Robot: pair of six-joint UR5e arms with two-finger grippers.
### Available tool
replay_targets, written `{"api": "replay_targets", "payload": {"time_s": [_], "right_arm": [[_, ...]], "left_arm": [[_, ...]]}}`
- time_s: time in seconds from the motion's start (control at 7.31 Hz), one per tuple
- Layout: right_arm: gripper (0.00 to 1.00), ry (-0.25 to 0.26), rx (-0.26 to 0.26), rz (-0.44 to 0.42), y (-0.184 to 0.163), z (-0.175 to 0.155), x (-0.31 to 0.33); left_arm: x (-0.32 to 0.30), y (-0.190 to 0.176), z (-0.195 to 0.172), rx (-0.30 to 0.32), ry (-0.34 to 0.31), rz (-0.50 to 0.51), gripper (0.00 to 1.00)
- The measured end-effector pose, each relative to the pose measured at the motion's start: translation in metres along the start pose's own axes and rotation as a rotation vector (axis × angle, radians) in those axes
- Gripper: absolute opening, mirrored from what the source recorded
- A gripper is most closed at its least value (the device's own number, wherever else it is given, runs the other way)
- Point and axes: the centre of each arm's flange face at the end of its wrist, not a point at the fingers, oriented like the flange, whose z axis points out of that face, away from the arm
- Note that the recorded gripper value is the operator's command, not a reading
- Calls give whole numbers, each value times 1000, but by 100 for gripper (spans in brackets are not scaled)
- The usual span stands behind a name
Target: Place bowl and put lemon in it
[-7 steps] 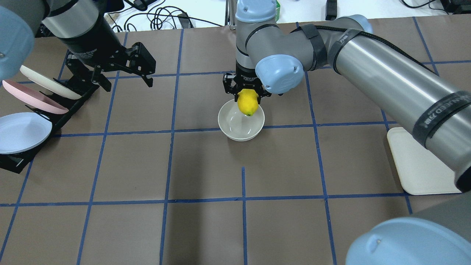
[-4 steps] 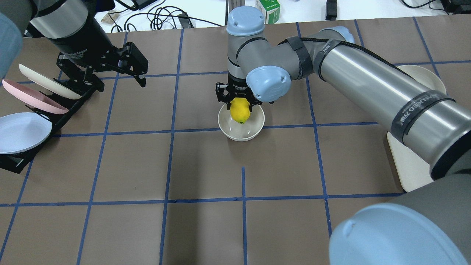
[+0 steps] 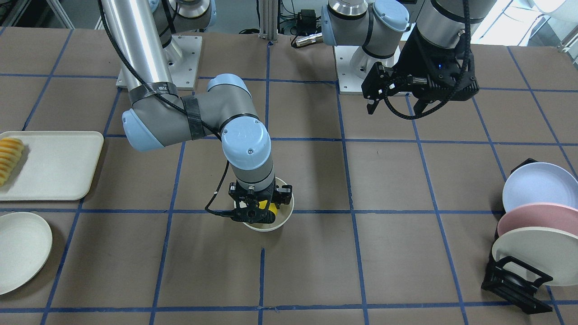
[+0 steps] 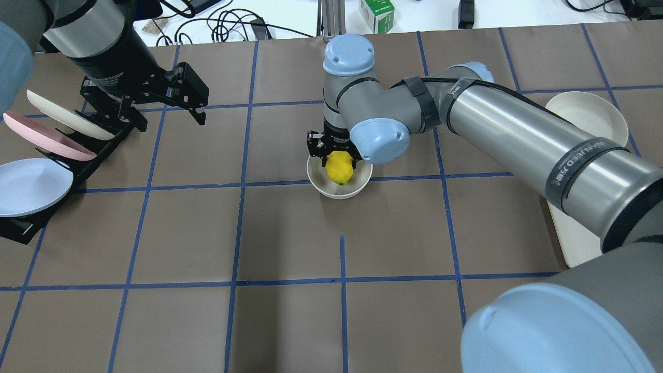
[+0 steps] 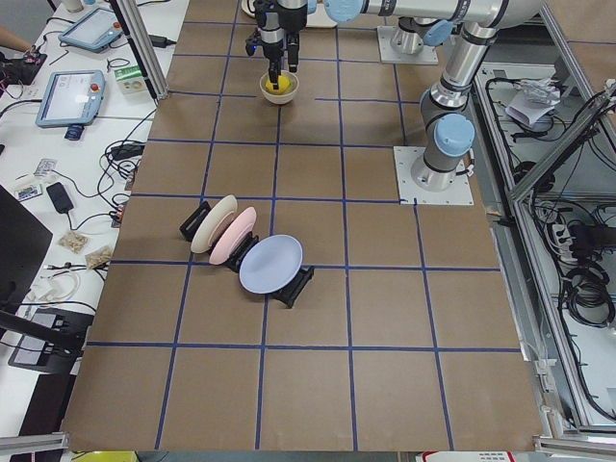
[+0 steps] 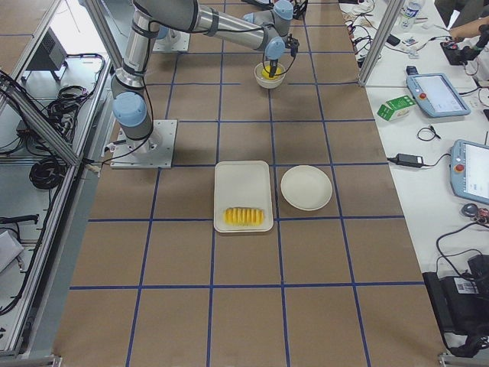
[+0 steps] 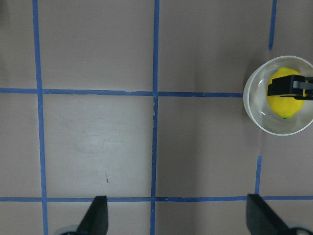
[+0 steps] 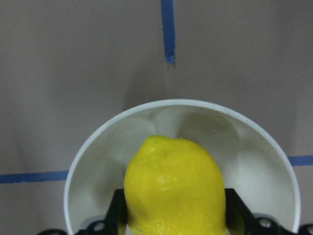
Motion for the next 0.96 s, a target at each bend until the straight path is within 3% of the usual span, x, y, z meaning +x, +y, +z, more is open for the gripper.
{"api": "replay_targets", "payload": {"time_s": [0.14, 0.27, 0.55, 0.96], "right_arm": [[50, -3, 5, 0, 2, 4, 1], [71, -4, 6, -1, 2, 5, 2], [100, -1, 6, 0, 3, 7, 2], [100, 8, 12, 4, 3, 2, 4]], "left_arm": [[0, 0, 0, 0, 1, -1, 100], [0, 0, 0, 1, 1, -1, 100], [0, -1, 0, 2, 1, 0, 100], [0, -1, 0, 3, 1, -1, 100]]}}
